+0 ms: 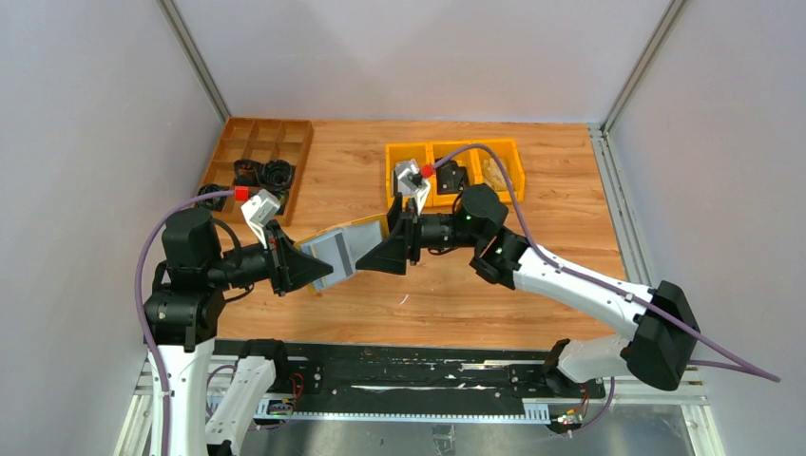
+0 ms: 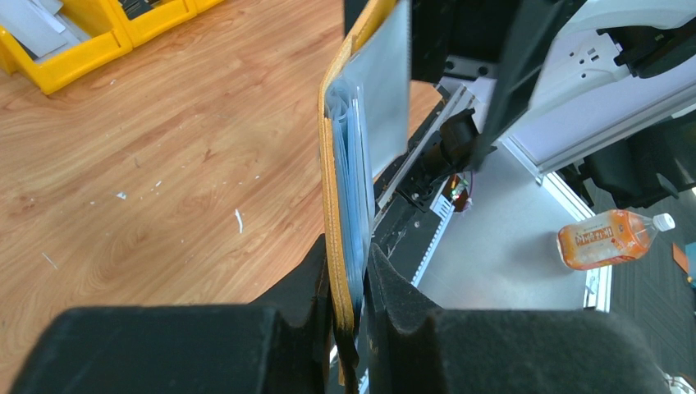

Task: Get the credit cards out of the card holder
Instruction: Remove the credit card from the card holder.

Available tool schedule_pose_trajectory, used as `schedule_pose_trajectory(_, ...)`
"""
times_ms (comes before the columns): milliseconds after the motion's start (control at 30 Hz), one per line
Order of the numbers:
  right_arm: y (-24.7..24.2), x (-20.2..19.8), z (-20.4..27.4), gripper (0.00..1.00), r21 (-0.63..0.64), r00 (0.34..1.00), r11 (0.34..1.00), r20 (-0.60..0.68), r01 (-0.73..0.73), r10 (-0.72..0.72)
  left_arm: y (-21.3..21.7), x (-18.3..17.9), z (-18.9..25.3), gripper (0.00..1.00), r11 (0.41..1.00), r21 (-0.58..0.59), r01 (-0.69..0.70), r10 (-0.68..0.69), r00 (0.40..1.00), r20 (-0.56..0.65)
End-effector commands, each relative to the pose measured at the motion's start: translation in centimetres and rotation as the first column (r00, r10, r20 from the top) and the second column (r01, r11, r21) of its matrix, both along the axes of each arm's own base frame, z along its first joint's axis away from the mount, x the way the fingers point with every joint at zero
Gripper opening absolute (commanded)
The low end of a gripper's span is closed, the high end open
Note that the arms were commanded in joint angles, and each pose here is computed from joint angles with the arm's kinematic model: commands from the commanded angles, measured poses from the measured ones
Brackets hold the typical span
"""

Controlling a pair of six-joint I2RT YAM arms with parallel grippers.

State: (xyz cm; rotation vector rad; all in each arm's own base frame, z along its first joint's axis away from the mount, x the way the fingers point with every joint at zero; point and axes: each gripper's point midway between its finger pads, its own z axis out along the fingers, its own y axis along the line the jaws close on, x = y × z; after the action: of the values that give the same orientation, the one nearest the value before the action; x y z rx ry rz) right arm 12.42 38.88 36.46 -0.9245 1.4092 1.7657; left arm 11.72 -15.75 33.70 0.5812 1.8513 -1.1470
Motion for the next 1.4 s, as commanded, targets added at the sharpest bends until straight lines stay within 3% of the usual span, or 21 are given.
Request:
schedule_pose_trajectory(0,1.8,2.0,-2.3,0.58,-0.098,0.993,0.988,0.014,0.12,-0.119,-0.2,-0.9,1.2,0.0,1.0,-0.015,0.018,-0.018,0.999,0.034)
schedule_pose_trajectory(100,1.9,3.0,-2.8,0.3,-0.131,0.984,0.976,-0.006,0.174,-0.176,-0.3,-1.3,1.3,0.0,0.999,-0.021,0.027,-0.026,0.999,0.037)
schedule_pose_trajectory(133,1.9,3.2,-2.7,0.2,-0.131,0.982,0.974,-0.006,0.184,-0.187,-0.3,-1.4,1.4,0.06,0.999,-0.024,0.03,-0.03,0.999,0.035)
schedule_pose_trajectory(167,1.8,3.4,-2.7,0.1,-0.129,0.98,0.972,-0.011,0.195,-0.198,-0.4,-1.5,1.4,0.2,0.999,-0.028,0.035,-0.034,0.999,0.034)
schedule_pose_trajectory(300,1.6,3.4,-2.1,0.0,-0.104,0.98,0.975,-0.025,0.195,-0.199,-0.5,-2.0,1.3,0.4,0.998,-0.035,0.055,-0.054,0.998,0.034)
schedule_pose_trajectory(433,1.6,2.7,-1.6,0.0,-0.08,0.986,0.984,-0.037,0.158,-0.162,-0.5,-2.2,1.1,0.44,0.998,-0.033,0.059,-0.058,0.997,0.044)
schedule_pose_trajectory(600,1.2,1.6,-1.0,0.0,-0.053,0.993,0.992,-0.029,0.113,-0.115,-0.2,-1.4,1.0,0.38,1.0,-0.015,0.025,-0.024,0.999,0.047)
schedule_pose_trajectory(933,0.9,1.3,-1.3,0.0,-0.057,0.995,0.993,-0.026,0.099,-0.1,-0.9,-3.4,2.2,0.26,0.991,-0.053,0.122,-0.118,0.99,0.074)
schedule_pose_trajectory(1367,0.7,0.9,-0.9,0.0,-0.049,0.997,0.996,-0.022,0.069,-0.07,-1.2,-4.2,2.5,0.3,0.984,-0.067,0.166,-0.16,0.983,0.085)
